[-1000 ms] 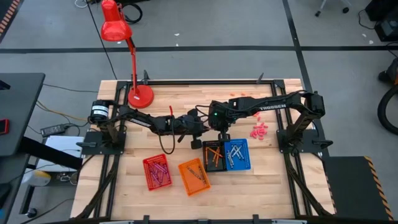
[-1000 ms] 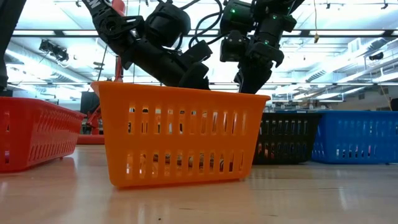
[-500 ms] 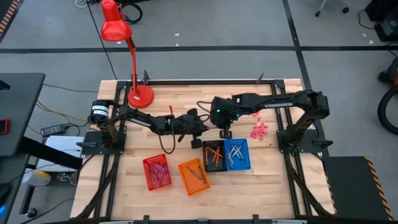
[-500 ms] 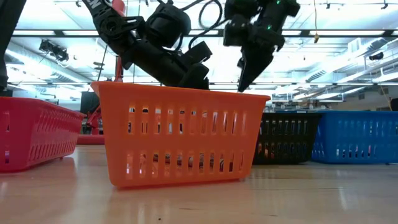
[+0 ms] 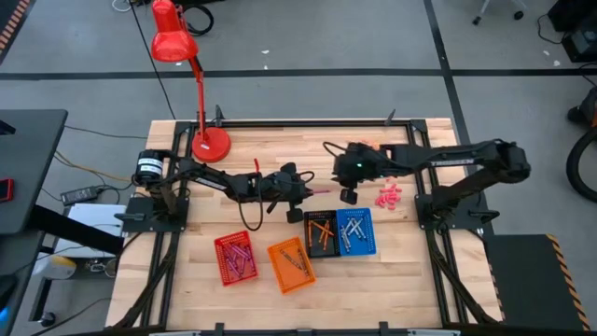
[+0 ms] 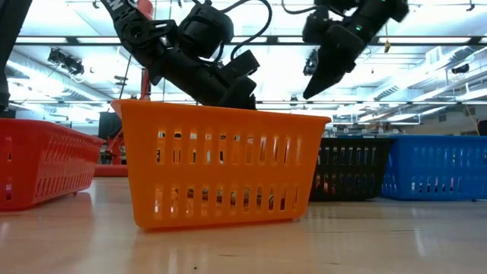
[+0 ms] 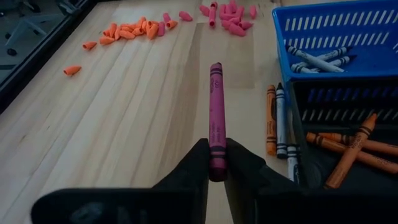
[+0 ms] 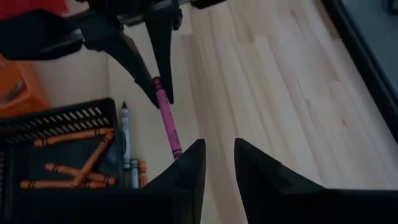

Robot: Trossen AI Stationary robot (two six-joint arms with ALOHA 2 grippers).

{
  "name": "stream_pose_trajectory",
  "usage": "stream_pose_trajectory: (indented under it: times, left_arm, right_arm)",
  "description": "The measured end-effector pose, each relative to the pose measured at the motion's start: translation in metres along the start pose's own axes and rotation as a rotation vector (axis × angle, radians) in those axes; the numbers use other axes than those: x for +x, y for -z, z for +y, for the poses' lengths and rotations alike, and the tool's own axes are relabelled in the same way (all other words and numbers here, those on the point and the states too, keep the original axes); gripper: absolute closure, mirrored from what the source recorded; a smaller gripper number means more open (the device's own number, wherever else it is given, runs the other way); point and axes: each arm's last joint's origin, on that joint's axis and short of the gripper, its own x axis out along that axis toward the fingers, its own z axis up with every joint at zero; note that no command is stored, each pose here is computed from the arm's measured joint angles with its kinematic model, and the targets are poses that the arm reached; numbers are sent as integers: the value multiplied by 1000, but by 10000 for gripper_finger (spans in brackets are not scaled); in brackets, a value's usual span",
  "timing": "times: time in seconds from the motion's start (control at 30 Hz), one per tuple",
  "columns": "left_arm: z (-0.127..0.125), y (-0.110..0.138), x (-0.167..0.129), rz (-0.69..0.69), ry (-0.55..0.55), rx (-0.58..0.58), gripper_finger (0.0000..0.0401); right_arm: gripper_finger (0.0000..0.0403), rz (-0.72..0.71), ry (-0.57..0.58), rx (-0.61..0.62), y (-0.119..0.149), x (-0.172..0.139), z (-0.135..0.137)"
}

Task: Sort crayons
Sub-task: Put the pink crayon into the red basket

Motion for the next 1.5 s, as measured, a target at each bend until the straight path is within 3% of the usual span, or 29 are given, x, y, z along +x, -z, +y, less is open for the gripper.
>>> stream_pose_trajectory:
  times: [0.37,0.67,0.87,1.1,1.5]
  left_arm:
    - [-5,-1,-5,19,17,-5,358]
    - [-12,-23,-52,88,57,-118,358]
    - [-31,-26,-97,218,109,-269,358]
    - [-54,-36,-151,250,187,-554,358]
    - [-115,-10,-208,564,219,-980,358]
  right_arm:
    - [314,-309,4,79,47,-2,4]
    - [314,-564,46,68,78,2,16]
    - [314,-668,12,76,101,6,23]
    - [314,-746,19,49,114,6,22]
    - [314,-854,97,-101,106,-2,21]
